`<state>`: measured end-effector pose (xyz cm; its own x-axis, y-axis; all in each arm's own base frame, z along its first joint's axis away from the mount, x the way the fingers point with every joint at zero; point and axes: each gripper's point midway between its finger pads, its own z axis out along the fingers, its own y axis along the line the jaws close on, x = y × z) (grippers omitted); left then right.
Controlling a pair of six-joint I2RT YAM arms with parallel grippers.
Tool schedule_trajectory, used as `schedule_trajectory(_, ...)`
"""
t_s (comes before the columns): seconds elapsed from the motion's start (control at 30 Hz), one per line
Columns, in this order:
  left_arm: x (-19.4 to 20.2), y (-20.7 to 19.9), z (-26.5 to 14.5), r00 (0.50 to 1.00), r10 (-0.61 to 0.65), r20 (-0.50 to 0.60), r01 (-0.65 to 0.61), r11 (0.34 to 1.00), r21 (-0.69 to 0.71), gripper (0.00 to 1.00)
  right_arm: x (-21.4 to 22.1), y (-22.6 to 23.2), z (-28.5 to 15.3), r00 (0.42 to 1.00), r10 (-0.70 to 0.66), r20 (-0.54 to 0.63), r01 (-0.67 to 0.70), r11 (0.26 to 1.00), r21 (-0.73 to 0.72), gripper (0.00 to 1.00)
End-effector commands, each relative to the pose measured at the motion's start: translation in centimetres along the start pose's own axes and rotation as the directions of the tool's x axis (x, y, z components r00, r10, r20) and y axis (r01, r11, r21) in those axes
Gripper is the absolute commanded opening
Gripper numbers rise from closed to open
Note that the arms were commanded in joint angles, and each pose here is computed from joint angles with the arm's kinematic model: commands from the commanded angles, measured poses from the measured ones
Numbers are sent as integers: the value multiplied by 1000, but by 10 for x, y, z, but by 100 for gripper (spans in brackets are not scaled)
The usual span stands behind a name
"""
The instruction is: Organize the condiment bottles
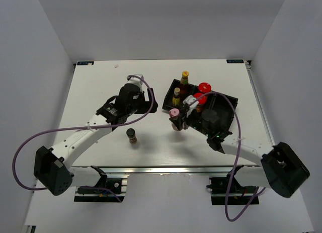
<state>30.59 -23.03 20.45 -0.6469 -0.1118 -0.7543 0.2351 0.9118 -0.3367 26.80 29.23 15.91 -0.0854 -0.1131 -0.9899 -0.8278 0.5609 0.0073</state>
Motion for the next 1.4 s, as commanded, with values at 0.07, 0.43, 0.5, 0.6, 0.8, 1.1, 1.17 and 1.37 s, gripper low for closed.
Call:
schedule_trajectory(0.07, -56, 17, -8, 970, -10, 245, 29, 997, -73, 98, -40, -74, -41, 991, 35, 127, -79, 931, 356, 20)
schedule_trajectory(0.43, -41, 66, 22, 982, -19, 189, 46, 989, -139, 98, -28, -197, -140, 980, 63, 188, -186, 621, 761, 21)
schedule_trajectory(0.5, -38, 73, 21, 982, -22, 188, 51, 987, -154, 98, -23, -212, -152, 977, 67, 201, -203, 567, 798, 21)
schedule_trajectory(0.6, -39, 80, 19, 979, -23, 201, 58, 984, -169, 98, -20, -229, -163, 972, 55, 229, -224, 525, 821, 20)
schedule_trajectory(0.8, -37, 85, 23, 980, -32, 195, 67, 982, -175, 98, -20, -250, -157, 964, 31, 264, -237, 551, 800, 21)
schedule_trajectory(1.1, -18, 111, 29, 984, -92, 155, 126, 966, -227, 98, 12, -277, -136, 974, 32, 224, -202, 572, 795, 23)
schedule_trajectory(1.17, -16, 113, 28, 982, -102, 157, 136, 964, -227, 98, 19, -281, -134, 976, 45, 212, -199, 572, 795, 24)
schedule_trajectory(1.37, -9, 115, 27, 979, -124, 160, 157, 964, -216, 98, 25, -279, -134, 965, -21, 260, -196, 594, 780, 27)
